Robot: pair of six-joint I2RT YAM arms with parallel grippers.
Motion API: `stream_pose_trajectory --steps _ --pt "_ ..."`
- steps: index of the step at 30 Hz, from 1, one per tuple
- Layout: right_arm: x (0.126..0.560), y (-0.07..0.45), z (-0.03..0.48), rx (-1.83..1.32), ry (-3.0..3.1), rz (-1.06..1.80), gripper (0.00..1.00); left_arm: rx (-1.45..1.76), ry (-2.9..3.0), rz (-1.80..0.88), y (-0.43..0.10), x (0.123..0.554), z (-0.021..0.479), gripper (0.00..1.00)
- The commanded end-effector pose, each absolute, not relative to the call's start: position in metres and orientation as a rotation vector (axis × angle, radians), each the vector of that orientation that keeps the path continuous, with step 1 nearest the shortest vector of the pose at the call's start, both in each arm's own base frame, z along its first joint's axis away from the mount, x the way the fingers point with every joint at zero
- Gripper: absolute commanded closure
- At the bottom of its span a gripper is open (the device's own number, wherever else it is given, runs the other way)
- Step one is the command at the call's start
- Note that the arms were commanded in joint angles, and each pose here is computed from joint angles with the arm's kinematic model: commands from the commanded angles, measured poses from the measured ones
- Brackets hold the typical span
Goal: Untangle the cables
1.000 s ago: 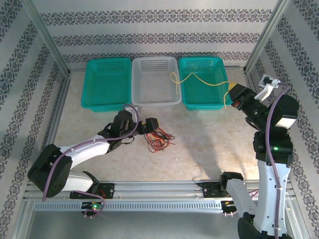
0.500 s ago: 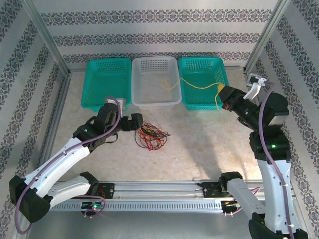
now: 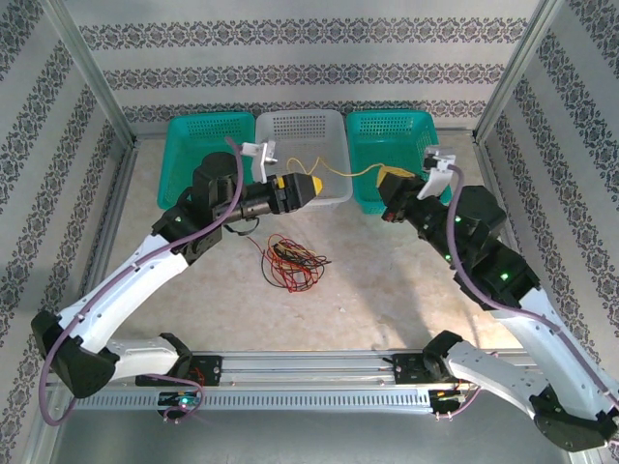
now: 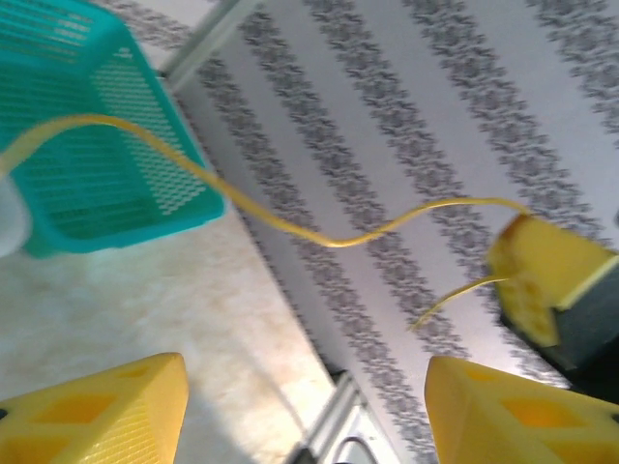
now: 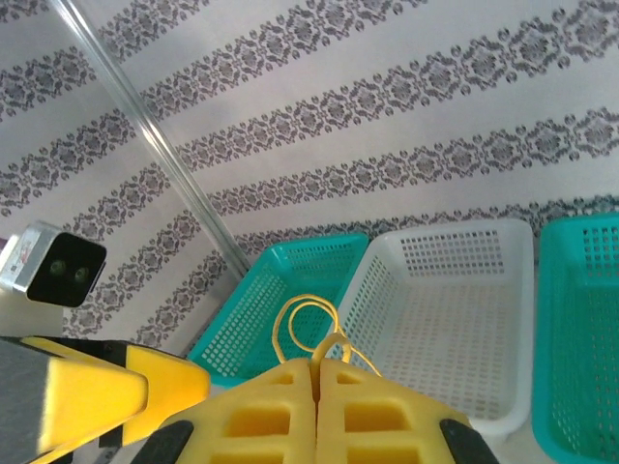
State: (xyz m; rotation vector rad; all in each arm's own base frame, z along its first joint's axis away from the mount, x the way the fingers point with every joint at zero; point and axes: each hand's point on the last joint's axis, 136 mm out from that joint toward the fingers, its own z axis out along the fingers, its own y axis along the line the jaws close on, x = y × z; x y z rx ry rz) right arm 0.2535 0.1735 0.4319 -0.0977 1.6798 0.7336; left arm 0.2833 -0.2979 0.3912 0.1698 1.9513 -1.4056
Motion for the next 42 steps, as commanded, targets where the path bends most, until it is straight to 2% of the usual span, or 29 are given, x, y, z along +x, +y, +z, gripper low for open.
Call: stream_pose_trajectory --steps 1,7,17,20,24,26,31,34,36,38,39,40,42 --pt "0.265 0.18 0.44 -0.098 1.609 0.616 1.0 0.169 1.829 -1.636 -0.318 0.275 0.426 0.33" --pt "0.262 0.212 0.44 -0.184 1.591 0.658 1.0 0.106 1.871 -1.641 -0.325 0.288 0.411 0.32" --pt "0.247 0.235 0.433 -0.276 1.597 0.765 1.0 0.011 1.895 -1.581 -0.314 0.302 0.402 0.32" --pt "0.242 0.239 0.428 -0.3 1.607 0.785 1.0 -0.011 1.891 -1.592 -0.313 0.306 0.406 0.42" --pt "0.233 0.245 0.426 -0.344 1.608 0.84 1.0 -0.051 1.887 -1.568 -0.304 0.312 0.406 0.62" --pt "0.228 0.251 0.424 -0.38 1.616 0.876 1.0 -0.081 1.881 -1.571 -0.298 0.317 0.406 0.66" --pt "0.212 0.273 0.411 -0.501 1.699 0.989 1.0 -0.069 1.865 -1.554 -0.29 0.324 0.411 0.88" --pt "0.205 0.282 0.395 -0.555 1.765 1.034 1.0 -0.042 1.848 -1.518 -0.285 0.328 0.417 0.92" --pt "0.202 0.283 0.386 -0.56 1.792 1.052 1.0 -0.033 1.839 -1.509 -0.283 0.33 0.421 1.0" --pt "0.2 0.284 0.381 -0.56 1.803 1.063 1.0 -0.021 1.837 -1.506 -0.282 0.332 0.421 1.0" --pt "0.201 0.284 0.379 -0.556 1.807 1.064 1.0 -0.02 1.841 -1.508 -0.282 0.332 0.42 0.97" --pt "0.201 0.283 0.379 -0.548 1.807 1.061 1.0 -0.021 1.843 -1.507 -0.282 0.333 0.418 0.9" --pt "0.202 0.281 0.379 -0.537 1.802 1.054 1.0 -0.031 1.857 -1.513 -0.283 0.334 0.412 0.72"
